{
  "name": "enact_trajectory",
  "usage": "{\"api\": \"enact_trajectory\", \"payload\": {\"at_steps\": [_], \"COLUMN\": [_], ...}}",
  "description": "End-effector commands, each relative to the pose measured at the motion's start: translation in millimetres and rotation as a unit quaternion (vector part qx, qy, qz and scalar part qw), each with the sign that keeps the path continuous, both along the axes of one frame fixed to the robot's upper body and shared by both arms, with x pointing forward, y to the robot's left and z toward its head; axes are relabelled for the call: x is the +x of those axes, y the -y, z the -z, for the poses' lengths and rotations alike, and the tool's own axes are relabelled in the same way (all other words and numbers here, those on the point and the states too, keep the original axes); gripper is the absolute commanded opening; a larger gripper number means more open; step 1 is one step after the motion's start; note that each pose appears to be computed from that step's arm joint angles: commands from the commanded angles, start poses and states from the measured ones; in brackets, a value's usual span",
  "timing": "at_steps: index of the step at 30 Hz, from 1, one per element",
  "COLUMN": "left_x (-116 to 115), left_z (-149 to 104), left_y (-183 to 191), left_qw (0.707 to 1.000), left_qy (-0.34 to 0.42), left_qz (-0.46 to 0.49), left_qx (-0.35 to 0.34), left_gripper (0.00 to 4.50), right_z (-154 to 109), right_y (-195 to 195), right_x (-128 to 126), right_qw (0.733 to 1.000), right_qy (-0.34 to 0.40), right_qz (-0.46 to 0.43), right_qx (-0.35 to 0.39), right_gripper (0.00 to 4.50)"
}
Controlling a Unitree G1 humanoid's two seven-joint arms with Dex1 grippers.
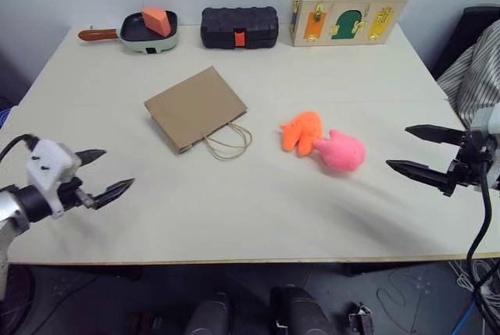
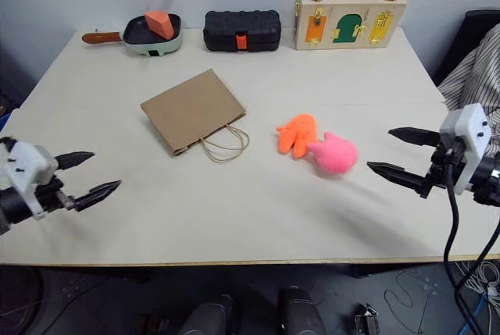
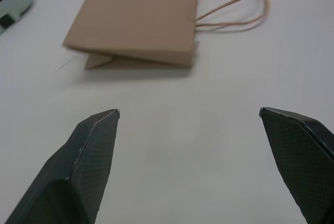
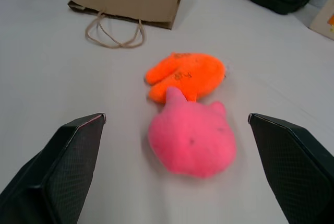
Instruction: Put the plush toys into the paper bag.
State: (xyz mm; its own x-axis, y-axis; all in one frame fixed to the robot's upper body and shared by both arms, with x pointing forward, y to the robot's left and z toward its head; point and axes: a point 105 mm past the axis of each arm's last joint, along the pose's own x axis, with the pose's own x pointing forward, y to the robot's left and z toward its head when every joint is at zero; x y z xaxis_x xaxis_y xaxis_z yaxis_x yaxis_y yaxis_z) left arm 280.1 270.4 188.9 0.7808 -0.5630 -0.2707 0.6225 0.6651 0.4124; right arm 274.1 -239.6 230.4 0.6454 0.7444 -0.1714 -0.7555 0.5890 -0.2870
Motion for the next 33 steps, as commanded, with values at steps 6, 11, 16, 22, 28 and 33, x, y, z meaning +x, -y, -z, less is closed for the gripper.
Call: {"api": "enact_trajectory", "payload": {"at_steps": [6,11,16,22,28,33], "left_x": [67.2,107.8,132.1,148.3,152.4,152.1], "left_z": [-8.4,-0.5,5.0,3.6,5.7,12.1], "left_y": [72.7,106.5,125.2,131.3,139.8,145.8], "left_qw": [0.975,0.957,0.949,0.950,0.947,0.945], "left_qy": [0.010,0.013,0.021,0.035,0.040,0.032], "left_qz": [0.165,0.199,0.206,0.187,0.193,0.203], "left_qx": [0.145,0.209,0.238,0.248,0.253,0.256], "left_gripper": [4.50,4.50,4.50,4.11,2.24,0.69], "right_z": [-9.4,-5.3,-2.3,2.4,4.6,8.0], "right_y": [-87.3,-107.9,-116.1,-114.8,-110.2,-107.1], "right_x": [-28.5,-33.4,-29.4,-31.8,-32.7,-32.9], "right_qw": [0.992,0.990,0.991,0.993,0.994,0.995], "right_qy": [0.042,0.048,0.055,0.051,0.048,0.046], "right_qz": [-0.115,-0.134,-0.123,-0.109,-0.095,-0.088], "right_qx": [-0.006,-0.004,0.006,0.014,0.020,0.011], "right_gripper": [4.50,4.50,4.50,4.50,4.50,4.50]}}
